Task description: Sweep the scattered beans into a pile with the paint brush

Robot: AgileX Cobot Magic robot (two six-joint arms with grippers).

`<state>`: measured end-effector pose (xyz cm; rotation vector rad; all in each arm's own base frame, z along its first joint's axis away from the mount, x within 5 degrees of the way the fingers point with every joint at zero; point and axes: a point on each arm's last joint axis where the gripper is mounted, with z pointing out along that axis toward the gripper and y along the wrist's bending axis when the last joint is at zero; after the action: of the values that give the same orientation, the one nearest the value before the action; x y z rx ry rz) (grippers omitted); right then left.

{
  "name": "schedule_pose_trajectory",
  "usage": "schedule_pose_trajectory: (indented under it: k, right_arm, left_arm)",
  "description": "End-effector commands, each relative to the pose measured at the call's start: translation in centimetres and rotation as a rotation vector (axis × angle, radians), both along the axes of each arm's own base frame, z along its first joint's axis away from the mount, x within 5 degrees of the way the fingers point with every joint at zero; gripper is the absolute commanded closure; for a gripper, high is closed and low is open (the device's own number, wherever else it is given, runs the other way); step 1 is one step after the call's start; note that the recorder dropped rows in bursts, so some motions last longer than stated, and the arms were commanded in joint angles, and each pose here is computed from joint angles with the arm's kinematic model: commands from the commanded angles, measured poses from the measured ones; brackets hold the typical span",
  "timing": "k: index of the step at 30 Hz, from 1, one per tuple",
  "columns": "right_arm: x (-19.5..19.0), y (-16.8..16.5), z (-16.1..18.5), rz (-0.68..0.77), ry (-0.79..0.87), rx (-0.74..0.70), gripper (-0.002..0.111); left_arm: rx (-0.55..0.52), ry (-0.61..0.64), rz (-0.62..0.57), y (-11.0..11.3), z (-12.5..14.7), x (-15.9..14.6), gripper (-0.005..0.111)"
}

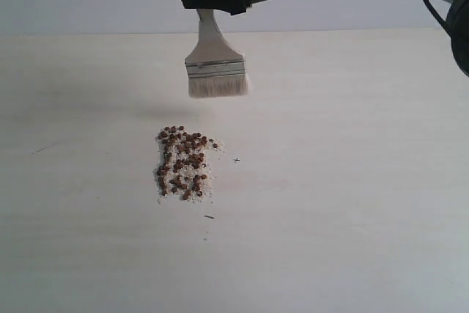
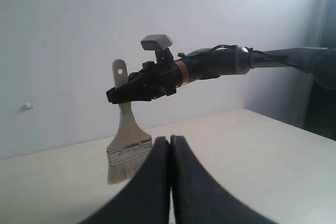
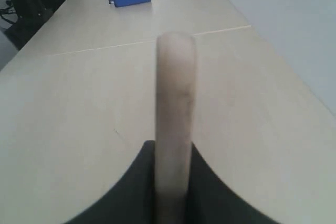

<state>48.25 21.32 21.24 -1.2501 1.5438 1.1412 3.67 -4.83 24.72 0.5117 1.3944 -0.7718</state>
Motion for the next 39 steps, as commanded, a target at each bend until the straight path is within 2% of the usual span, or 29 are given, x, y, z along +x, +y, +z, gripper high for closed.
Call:
schedule_pose_trajectory:
  k: [1,7,17,24,30,39]
  right_arm:
    - [0.5,-1.7,1.3,-0.036,-0.011,0.029,0.108]
    - [0.5,-3.6,0.5,-0.085,0.097,0.013,0.108]
    - [-2.4,-5.6,-0.9,-0.063,0.051,-0.034,0.108]
    - [-3.0,-5.1,-2.2,-0.129,-0.007,0.154,0.108]
    - [-3.6,-4.5,-3.0,-0.123,0.032,0.155,0.108]
    - [-4.1,-2.3,-2.4,-0.083,-0.16,0.195,0.108]
  left_arm:
    - [-0.008,0.004,-0.002,0.0,-0.1,0.0,0.107]
    - [-0.008,0.004,-0.002,0.0,-0.1,0.0,0.107]
    - [-0.008,0.004,-0.002,0.0,-0.1,0.0,0.107]
    - [-0.008,0.004,-0.002,0.0,-0.1,0.0,0.107]
    - [-0.008,0.004,-0.002,0.0,-0.1,0.0,0.107]
    - [-0.008,0.004,-0.002,0.0,-0.1,0.0,0.107]
